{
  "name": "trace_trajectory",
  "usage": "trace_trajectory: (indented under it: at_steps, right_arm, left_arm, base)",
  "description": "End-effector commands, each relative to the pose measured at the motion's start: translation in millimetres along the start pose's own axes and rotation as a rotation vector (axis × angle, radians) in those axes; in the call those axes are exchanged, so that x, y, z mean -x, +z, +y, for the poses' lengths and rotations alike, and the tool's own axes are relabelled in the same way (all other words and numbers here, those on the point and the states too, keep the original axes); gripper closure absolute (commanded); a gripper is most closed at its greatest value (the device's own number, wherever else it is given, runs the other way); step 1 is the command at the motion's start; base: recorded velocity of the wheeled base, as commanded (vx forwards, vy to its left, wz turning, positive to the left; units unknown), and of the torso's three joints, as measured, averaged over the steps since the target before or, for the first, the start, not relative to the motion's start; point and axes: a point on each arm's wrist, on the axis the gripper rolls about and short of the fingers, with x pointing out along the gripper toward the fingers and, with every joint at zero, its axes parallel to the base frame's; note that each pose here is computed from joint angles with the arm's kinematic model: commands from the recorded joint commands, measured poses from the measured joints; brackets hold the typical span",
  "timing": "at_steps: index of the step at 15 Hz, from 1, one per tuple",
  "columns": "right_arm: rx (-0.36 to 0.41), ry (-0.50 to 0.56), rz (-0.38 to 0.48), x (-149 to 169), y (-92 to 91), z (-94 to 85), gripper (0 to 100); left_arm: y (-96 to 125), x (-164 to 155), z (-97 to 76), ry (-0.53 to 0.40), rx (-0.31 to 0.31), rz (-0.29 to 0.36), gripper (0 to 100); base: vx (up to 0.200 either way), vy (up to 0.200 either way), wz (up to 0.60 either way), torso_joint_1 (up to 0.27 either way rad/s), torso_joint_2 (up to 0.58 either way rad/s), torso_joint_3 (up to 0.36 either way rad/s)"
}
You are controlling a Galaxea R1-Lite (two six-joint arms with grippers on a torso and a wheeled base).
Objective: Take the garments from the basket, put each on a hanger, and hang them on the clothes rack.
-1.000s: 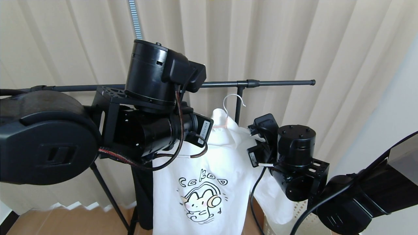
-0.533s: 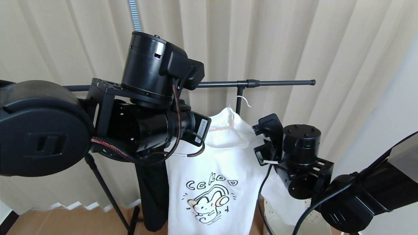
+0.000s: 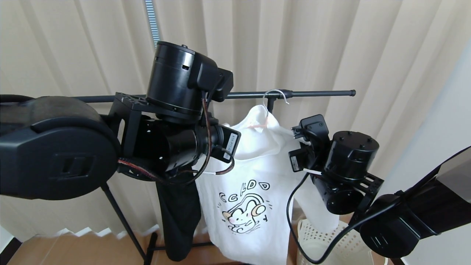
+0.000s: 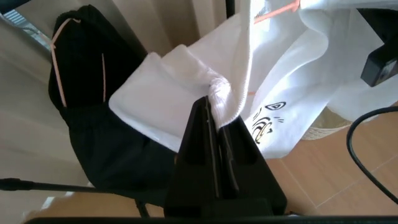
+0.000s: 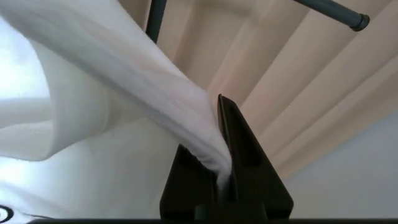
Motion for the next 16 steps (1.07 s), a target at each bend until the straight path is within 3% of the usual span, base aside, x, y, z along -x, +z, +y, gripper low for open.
trace_trajectory:
  at_steps: [1, 8, 16]
  right_arm:
    - [-0.004, 0.027, -0.012, 4, 1.1, 3.5, 100]
    - [-0.059, 0.056, -0.028, 3, 4.4, 14.4, 100]
    - [-0.117, 0.074, -0.049, 1, 11.0, 13.1, 100]
  left_arm:
    - [-3, -12, -5.9, -0.001, -0.003, 0.002, 100]
    - [1, -12, -19.8, -0.034, -0.024, -0.052, 100]
    - [6, -5, -30.7, -0.068, -0.061, -0.076, 100]
  base:
    - [0.000, 0.000, 0.00, 0.000, 0.00, 0.000]
    - [0.000, 0.000, 0.00, 0.000, 0.00, 0.000]
    - [0.000, 0.000, 0.00, 0.000, 0.00, 0.000]
